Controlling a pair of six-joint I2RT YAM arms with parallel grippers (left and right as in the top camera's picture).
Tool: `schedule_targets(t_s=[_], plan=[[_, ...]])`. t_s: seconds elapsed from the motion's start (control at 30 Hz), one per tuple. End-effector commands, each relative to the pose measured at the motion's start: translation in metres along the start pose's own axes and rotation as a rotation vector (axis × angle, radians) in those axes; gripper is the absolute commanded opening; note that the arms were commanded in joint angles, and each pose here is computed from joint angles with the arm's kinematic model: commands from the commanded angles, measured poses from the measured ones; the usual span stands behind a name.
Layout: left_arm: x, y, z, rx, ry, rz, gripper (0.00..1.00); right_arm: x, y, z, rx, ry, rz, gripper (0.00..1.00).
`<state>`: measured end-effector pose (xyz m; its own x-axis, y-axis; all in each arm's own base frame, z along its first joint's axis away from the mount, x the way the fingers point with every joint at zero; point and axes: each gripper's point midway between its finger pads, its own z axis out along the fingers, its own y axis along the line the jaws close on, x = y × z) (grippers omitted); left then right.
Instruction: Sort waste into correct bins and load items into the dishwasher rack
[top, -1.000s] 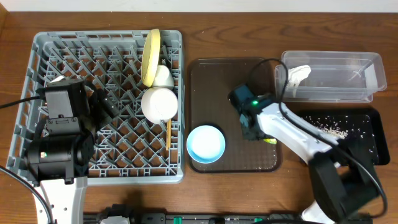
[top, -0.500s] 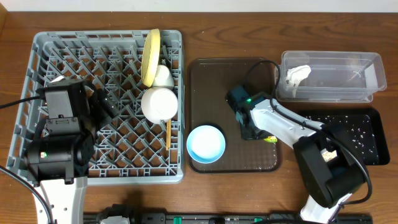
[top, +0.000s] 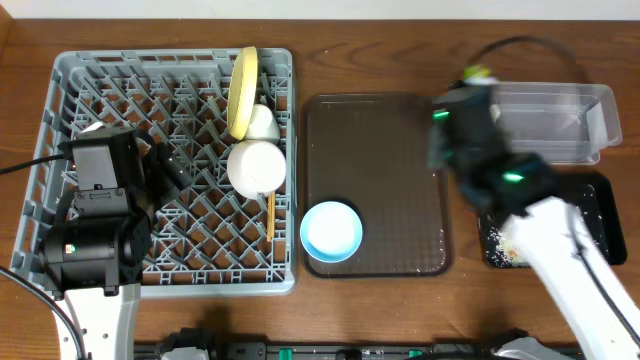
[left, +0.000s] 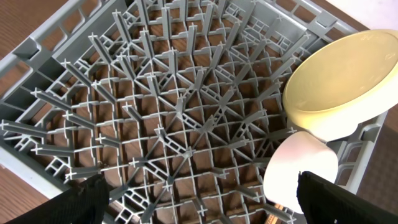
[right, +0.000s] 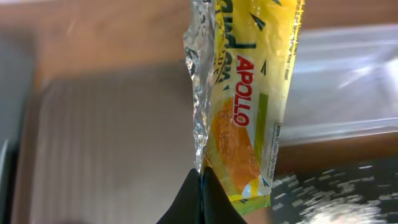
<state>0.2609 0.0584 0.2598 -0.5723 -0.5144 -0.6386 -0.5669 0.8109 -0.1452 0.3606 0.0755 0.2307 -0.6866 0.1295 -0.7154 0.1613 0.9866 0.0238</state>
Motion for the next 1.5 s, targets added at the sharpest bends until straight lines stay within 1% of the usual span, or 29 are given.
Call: schedule_targets(t_s=[0.0,0.1,0.23,0.37,0.5,0.57,0.6,0.63,0.73,0.77,0.8,0.83,0.9,1.0,1.07,1.17,1.23,1.37,1.43,1.47], plan=[[-0.003,0.002,0.000,-0.010,-0.007,0.000,0.97,-0.017,-0.055,0.009,0.133,-0.029,0.057,0.01],[-0.003,0.002,0.000,-0.011,-0.008,0.000,0.98,-0.024,-0.097,0.025,0.166,-0.016,0.167,0.01],[-0.003,0.002,0.000,-0.011,-0.008,0.000,0.97,-0.029,-0.128,0.054,0.085,0.015,0.298,0.01],[-0.003,0.002,0.000,-0.011,-0.007,0.000,0.97,-0.026,-0.139,0.085,-0.027,0.054,0.377,0.01],[-0.003,0.002,0.000,-0.011,-0.006,0.000,0.98,-0.008,-0.149,0.111,-0.015,0.125,0.405,0.01],[-0.002,0.002,0.001,-0.012,-0.004,0.001,0.98,0.002,-0.151,0.123,-0.005,0.160,0.407,0.02],[-0.002,0.002,0.001,-0.012,-0.005,0.001,0.98,0.005,-0.151,0.127,-0.002,0.172,0.408,0.06],[-0.002,0.002,0.001,-0.012,-0.005,0.001,0.97,0.008,-0.151,0.131,-0.001,0.182,0.408,0.17],[-0.002,0.002,0.001,-0.012,-0.004,0.001,0.97,0.010,-0.151,0.136,-0.002,0.189,0.393,0.40],[-0.002,0.002,0.001,-0.012,-0.004,0.001,0.97,0.010,-0.151,0.136,-0.003,0.187,0.382,0.56],[-0.002,0.002,0.001,-0.012,-0.005,0.001,0.97,0.007,-0.151,0.134,-0.006,0.178,0.371,0.70],[-0.002,0.002,0.001,-0.012,-0.005,0.001,0.97,0.005,-0.151,0.131,-0.007,0.170,0.366,0.74],[-0.002,0.002,0.001,-0.012,-0.004,0.001,0.97,-0.003,-0.150,0.122,-0.014,0.142,0.360,0.77],[-0.002,0.002,0.001,-0.012,-0.005,0.001,0.97,-0.019,-0.140,0.100,-0.052,0.087,0.347,0.76],[-0.002,0.002,0.001,-0.012,-0.005,0.001,0.97,-0.028,-0.124,0.080,-0.118,0.061,0.324,0.75],[-0.002,0.002,0.001,-0.012,-0.005,0.001,0.97,-0.031,-0.087,0.046,-0.266,0.061,0.292,0.73],[-0.002,0.002,0.001,-0.012,-0.004,0.001,0.97,-0.025,-0.061,0.026,-0.352,0.087,0.261,0.73],[-0.002,0.002,0.001,-0.012,-0.004,0.001,0.97,0.003,-0.021,0.002,-0.419,0.184,0.189,0.74],[-0.002,0.002,0.001,-0.012,-0.004,0.001,0.97,0.020,0.000,-0.005,-0.451,0.247,0.142,0.78],[-0.002,0.002,0.001,-0.012,-0.005,0.001,0.98,0.027,0.008,-0.008,-0.461,0.270,0.122,0.85]])
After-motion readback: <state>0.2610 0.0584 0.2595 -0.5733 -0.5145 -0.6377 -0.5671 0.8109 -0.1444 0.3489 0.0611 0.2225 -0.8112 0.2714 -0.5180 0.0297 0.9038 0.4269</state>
